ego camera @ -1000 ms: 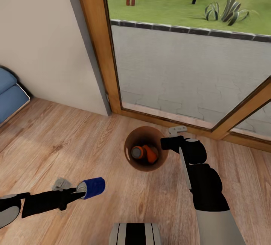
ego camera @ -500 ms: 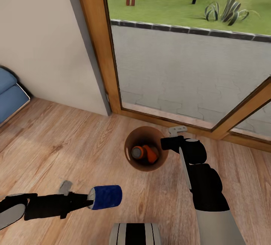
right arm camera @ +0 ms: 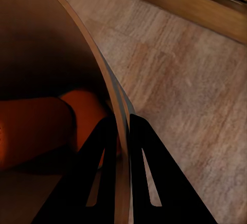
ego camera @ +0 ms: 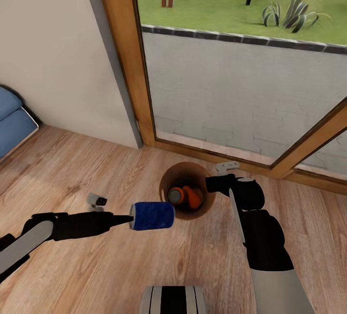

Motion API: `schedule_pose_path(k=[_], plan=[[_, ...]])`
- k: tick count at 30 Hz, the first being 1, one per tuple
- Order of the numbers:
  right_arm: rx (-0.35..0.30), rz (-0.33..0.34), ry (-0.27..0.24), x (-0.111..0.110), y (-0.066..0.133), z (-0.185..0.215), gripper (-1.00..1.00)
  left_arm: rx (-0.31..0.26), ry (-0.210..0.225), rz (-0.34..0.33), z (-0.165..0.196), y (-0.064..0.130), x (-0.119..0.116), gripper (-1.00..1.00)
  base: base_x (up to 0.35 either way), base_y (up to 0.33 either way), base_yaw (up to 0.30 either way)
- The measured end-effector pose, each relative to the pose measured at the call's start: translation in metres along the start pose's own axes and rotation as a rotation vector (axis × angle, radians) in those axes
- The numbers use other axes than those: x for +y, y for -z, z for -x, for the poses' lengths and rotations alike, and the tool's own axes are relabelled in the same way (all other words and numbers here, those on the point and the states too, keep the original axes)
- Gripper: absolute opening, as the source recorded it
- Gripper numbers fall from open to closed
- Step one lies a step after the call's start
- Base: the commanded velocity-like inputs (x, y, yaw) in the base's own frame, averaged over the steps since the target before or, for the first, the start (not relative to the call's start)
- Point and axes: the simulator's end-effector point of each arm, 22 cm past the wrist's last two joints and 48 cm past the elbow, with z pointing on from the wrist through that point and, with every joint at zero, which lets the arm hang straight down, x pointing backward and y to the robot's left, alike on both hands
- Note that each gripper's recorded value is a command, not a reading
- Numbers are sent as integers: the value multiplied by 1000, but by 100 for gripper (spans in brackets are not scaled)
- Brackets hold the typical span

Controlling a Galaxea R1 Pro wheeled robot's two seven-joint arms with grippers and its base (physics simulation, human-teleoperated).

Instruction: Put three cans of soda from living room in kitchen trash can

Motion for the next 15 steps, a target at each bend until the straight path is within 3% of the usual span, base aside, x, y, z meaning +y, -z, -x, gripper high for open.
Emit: schedule_pose_path(k=[15], plan=[[2,0,0,0,0,-1,-100,30,42,-37,-5,-10,-8,-100,0,0,0]])
